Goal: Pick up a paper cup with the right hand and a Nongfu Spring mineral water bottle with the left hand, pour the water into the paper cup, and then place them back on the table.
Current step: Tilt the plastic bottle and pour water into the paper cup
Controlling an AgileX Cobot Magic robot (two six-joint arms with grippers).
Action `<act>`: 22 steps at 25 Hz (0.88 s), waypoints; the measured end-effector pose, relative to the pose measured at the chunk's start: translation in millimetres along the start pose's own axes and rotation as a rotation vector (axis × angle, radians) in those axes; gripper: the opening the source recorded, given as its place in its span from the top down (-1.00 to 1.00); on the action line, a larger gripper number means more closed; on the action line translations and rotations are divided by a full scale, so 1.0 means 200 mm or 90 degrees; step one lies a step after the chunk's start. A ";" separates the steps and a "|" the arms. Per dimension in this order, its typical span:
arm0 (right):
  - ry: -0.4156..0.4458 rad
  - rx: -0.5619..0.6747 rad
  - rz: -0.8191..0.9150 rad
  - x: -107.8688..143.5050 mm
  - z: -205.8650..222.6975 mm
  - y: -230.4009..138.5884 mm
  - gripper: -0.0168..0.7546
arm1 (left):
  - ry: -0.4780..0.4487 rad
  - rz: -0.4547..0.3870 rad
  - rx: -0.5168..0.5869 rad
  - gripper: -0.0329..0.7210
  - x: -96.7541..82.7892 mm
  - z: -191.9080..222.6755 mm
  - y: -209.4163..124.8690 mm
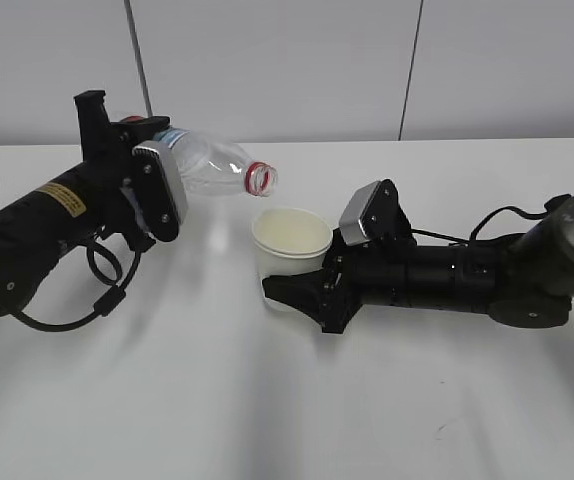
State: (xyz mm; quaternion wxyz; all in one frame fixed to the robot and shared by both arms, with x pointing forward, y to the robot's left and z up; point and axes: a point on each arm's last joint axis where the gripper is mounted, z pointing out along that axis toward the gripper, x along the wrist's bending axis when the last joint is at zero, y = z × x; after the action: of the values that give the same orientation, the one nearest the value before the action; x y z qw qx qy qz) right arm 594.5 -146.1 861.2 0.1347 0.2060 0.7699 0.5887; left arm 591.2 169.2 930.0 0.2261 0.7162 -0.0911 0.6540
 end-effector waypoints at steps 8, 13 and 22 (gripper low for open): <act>0.000 0.000 0.002 0.00 0.00 0.00 -0.36 | 0.005 0.024 0.005 -0.10 0.00 0.00 0.00; 0.000 0.000 0.002 0.00 0.00 0.00 -0.36 | 0.005 0.042 0.006 -0.10 0.00 0.00 0.00; 0.000 0.000 0.002 0.00 0.00 0.00 -0.36 | 0.029 0.047 0.000 -0.10 0.02 0.00 0.00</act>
State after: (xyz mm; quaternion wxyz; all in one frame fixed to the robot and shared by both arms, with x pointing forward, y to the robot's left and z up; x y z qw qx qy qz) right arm 594.5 -146.1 861.2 0.1340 0.2070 0.7697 0.5889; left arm 591.6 169.8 933.8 0.2040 0.6973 -0.1119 0.6780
